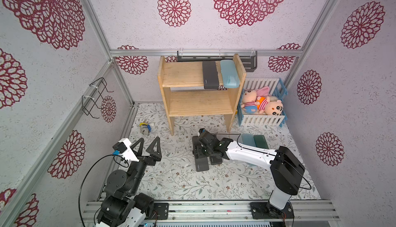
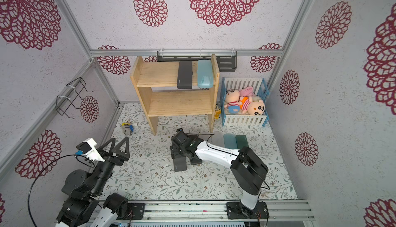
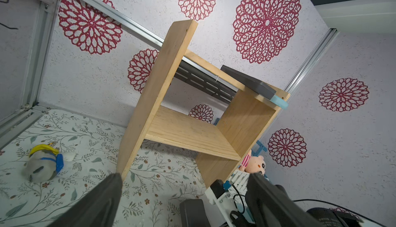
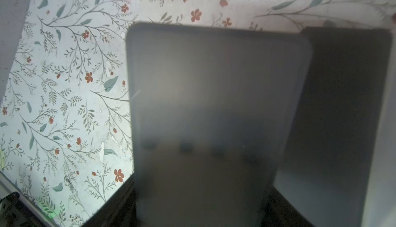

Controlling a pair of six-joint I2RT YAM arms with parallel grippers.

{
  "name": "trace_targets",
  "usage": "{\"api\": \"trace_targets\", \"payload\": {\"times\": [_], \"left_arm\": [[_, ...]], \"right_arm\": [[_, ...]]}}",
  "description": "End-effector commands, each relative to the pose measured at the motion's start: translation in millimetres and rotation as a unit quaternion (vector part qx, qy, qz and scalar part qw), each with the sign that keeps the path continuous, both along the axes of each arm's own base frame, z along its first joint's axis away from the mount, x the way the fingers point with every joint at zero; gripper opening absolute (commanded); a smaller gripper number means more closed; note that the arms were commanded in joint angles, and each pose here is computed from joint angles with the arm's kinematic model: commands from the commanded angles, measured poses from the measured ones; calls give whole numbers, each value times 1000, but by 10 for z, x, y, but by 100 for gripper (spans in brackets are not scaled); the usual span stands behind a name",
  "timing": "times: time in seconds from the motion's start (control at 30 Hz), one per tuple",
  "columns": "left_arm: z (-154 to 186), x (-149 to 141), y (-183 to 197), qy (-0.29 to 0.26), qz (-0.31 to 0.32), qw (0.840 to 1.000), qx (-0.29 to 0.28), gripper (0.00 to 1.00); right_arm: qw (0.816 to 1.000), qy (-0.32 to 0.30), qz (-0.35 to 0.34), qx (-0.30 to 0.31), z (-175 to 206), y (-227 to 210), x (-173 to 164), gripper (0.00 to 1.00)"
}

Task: Remove the pencil cases from the shelf
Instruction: Place the pencil case at the center of the board.

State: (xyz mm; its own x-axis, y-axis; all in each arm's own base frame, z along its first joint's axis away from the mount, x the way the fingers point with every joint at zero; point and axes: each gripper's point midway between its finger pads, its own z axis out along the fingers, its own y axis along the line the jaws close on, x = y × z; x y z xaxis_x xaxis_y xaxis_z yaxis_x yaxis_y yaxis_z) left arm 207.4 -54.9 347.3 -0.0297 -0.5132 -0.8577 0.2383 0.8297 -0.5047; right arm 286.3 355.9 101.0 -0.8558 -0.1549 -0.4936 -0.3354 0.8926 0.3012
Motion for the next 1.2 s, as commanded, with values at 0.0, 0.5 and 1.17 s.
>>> {"api": "trace_targets", "payload": {"times": [0.0, 0.5, 1.17], "left_arm": [[8, 42, -79, 5, -17, 1000, -12, 97], [-45, 34, -42, 13, -9, 1000, -15, 97], [-16, 1, 38, 5, 10, 1000, -6, 97]], "right_arm": [[999, -21, -12, 46, 207, 190, 213, 44], [999, -2, -43, -21, -190, 63, 597, 51], [999, -44, -23, -14, 135, 180, 735, 99]]}}
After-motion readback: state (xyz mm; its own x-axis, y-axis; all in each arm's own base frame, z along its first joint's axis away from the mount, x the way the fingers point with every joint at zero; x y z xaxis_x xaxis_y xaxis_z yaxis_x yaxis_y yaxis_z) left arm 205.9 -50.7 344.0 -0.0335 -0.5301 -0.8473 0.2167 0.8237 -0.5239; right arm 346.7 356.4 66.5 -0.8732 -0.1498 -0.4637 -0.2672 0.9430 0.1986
